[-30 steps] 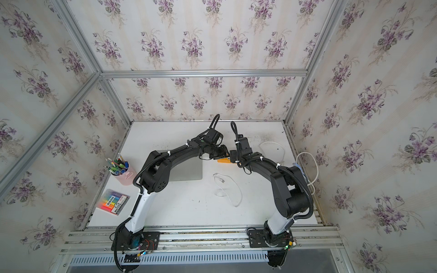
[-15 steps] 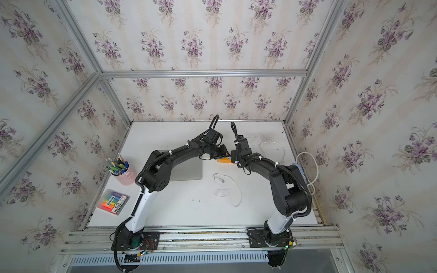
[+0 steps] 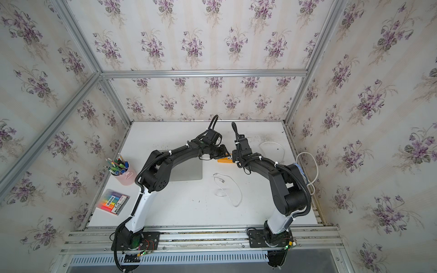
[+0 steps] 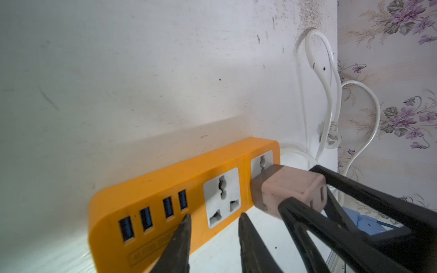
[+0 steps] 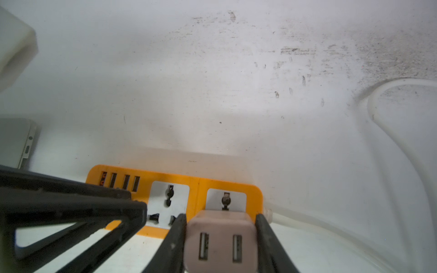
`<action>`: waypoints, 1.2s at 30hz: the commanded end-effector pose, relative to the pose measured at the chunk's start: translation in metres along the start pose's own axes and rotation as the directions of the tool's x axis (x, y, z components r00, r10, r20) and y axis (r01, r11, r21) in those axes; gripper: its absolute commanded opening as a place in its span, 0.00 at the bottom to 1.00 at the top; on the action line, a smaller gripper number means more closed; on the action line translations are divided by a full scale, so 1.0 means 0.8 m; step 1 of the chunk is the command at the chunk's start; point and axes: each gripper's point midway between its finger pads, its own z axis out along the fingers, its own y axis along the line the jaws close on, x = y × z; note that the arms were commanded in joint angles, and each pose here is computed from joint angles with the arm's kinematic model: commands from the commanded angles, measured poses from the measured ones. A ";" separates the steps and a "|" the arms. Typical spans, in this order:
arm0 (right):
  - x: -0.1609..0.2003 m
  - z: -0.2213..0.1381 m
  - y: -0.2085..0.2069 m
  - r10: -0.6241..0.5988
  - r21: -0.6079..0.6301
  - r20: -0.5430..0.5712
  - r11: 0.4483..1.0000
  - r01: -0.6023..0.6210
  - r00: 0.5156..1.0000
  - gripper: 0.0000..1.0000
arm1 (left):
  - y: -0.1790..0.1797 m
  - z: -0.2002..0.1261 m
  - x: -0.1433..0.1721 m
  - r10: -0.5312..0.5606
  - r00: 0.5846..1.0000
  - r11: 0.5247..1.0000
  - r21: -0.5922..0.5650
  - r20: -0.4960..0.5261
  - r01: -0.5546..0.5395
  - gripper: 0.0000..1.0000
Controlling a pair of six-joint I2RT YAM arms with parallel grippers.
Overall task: Unplug the laptop charger
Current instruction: Remove the plug from the socket.
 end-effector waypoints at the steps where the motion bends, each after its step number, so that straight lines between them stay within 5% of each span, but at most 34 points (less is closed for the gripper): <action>1: -0.003 0.000 0.005 0.004 -0.017 0.010 1.000 -0.004 1.000 0.29 | 0.041 0.005 0.028 -0.058 0.996 0.991 -0.124 -0.068 0.049 0.35; 26: -0.069 -0.057 -0.004 -0.005 0.013 0.152 1.000 0.003 0.988 0.28 | 0.068 0.011 0.048 -0.068 0.994 0.976 -0.212 -0.090 0.047 0.32; 36: -0.098 -0.054 -0.031 0.005 0.039 0.155 0.999 -0.011 0.988 0.28 | 0.055 -0.003 0.036 -0.046 0.996 0.981 -0.190 -0.072 0.031 0.38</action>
